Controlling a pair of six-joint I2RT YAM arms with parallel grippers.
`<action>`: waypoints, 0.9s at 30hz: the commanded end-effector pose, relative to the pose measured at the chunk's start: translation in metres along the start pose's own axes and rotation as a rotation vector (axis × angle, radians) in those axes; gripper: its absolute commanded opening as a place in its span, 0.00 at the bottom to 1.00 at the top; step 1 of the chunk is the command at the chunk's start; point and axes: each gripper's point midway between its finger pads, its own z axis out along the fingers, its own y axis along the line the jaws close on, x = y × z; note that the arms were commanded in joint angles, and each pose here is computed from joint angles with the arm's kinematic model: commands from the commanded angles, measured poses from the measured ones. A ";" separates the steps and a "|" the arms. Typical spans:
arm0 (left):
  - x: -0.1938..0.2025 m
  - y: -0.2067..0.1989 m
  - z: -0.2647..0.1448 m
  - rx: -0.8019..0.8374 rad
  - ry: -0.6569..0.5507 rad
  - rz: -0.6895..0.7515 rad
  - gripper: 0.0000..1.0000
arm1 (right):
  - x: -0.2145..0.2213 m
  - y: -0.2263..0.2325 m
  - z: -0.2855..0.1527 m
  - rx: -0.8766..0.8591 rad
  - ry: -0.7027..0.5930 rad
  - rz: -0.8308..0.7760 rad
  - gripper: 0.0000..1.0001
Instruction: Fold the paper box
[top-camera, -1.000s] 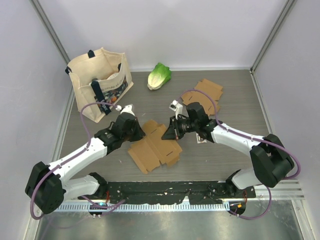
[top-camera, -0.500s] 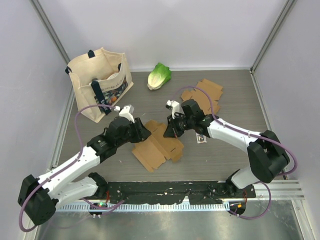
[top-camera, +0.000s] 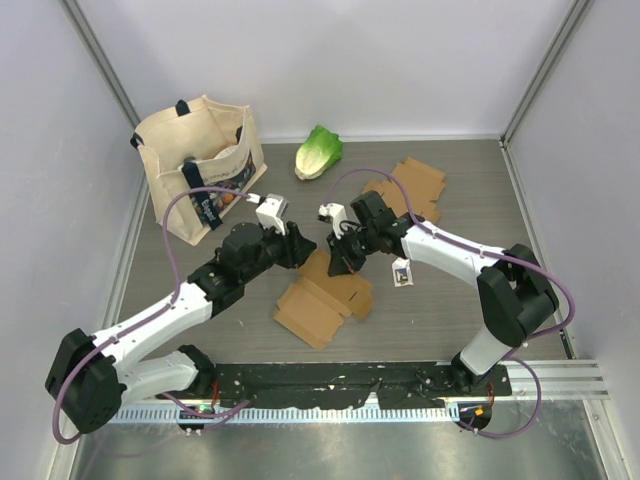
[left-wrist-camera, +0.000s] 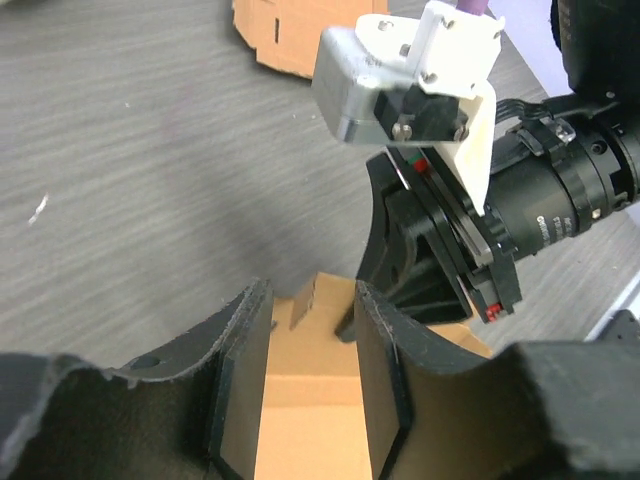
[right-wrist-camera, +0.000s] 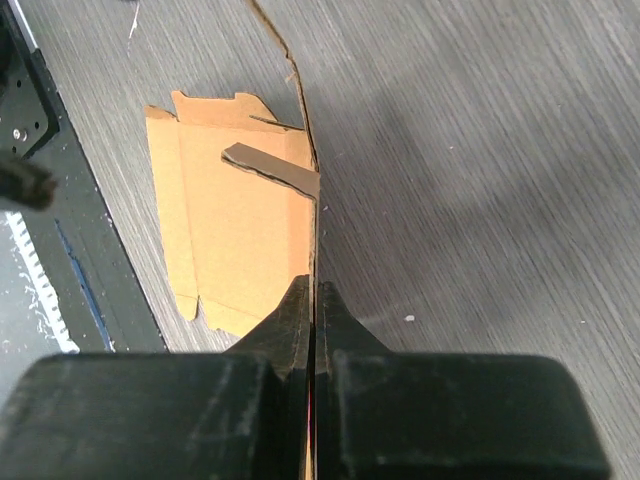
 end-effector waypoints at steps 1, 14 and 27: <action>-0.029 -0.012 0.009 0.057 -0.102 0.128 0.40 | -0.014 0.010 -0.007 -0.043 -0.020 -0.064 0.00; -0.005 -0.020 0.017 0.127 -0.024 0.169 0.37 | -0.024 0.015 -0.007 -0.075 -0.044 -0.057 0.00; 0.012 -0.015 0.020 0.075 0.037 0.225 0.28 | -0.025 0.017 -0.009 -0.076 -0.052 -0.058 0.00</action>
